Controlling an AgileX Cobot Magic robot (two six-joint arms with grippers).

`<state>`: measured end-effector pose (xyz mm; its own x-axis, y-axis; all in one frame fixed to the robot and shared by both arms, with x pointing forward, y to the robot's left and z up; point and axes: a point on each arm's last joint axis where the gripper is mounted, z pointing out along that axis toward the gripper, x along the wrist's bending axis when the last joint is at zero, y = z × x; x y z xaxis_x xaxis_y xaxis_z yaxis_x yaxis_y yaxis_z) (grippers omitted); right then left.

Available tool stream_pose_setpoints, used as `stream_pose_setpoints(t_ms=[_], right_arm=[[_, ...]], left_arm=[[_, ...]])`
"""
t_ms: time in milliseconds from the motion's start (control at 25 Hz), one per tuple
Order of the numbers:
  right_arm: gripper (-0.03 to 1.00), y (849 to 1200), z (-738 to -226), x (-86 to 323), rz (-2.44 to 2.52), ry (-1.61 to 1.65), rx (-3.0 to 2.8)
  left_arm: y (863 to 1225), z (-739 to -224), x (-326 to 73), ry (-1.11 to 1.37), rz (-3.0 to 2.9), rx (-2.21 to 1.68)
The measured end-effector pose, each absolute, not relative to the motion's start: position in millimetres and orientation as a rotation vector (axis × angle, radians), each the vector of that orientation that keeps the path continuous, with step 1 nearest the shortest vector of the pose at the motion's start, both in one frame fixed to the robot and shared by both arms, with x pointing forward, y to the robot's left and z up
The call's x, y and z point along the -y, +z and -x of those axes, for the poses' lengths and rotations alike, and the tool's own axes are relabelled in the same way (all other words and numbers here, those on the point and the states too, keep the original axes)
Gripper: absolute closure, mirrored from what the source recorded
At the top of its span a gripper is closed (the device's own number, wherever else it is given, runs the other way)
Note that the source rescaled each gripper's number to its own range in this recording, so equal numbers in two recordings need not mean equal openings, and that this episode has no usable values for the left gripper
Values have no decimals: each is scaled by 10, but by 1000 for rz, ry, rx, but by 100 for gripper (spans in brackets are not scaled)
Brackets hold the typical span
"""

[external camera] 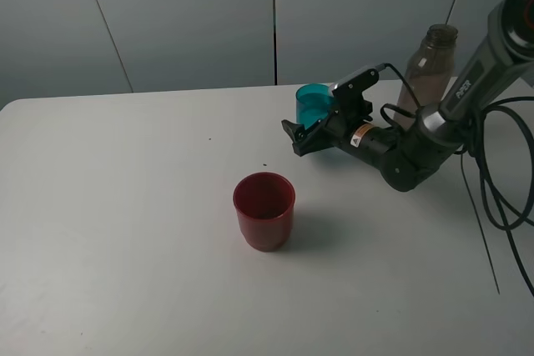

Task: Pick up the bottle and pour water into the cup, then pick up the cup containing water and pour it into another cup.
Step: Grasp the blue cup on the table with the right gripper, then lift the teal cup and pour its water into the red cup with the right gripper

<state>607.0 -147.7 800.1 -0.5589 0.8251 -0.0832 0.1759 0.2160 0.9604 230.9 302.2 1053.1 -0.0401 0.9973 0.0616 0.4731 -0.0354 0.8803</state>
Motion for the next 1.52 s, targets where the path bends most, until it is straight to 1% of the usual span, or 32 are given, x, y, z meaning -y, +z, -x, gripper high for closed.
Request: stream_pose_setpoints(t_ms=[120, 160, 200, 240, 280, 320, 1280, 1400, 1520], right_arm=[[-3, 7975, -6081, 1487, -948, 1359, -1879], [10, 7975, -6085, 1493, -957, 1356, -1872], [29, 7976, -6090, 1500, -967, 1352, -1864], [64, 7976, -6092, 1503, -972, 1350, -1860], [93, 7978, -6093, 1504, -979, 1355, -1855], [89, 7980, -6093, 1504, -978, 1356, -1853], [89, 7983, -6084, 1497, -1000, 1378, -1856], [89, 8042, -6061, 1493, -993, 1379, -1878], [89, 8196, -6021, 1468, -949, 1407, -1904]], left_arm=[[10531, -2309, -3022, 1014, -1578, -1583], [10531, -2309, -3022, 1014, -1578, -1583], [10531, -2309, -3022, 1014, -1578, -1583], [10531, -2309, -3022, 1014, -1578, -1583], [10531, -2309, -3022, 1014, -1578, -1583], [10531, -2309, -3022, 1014, -1578, -1583], [10530, -2308, -3022, 1013, -1579, -1584], [10530, -2308, -3022, 1013, -1579, -1584], [10530, -2308, -3022, 1013, -1579, -1584]])
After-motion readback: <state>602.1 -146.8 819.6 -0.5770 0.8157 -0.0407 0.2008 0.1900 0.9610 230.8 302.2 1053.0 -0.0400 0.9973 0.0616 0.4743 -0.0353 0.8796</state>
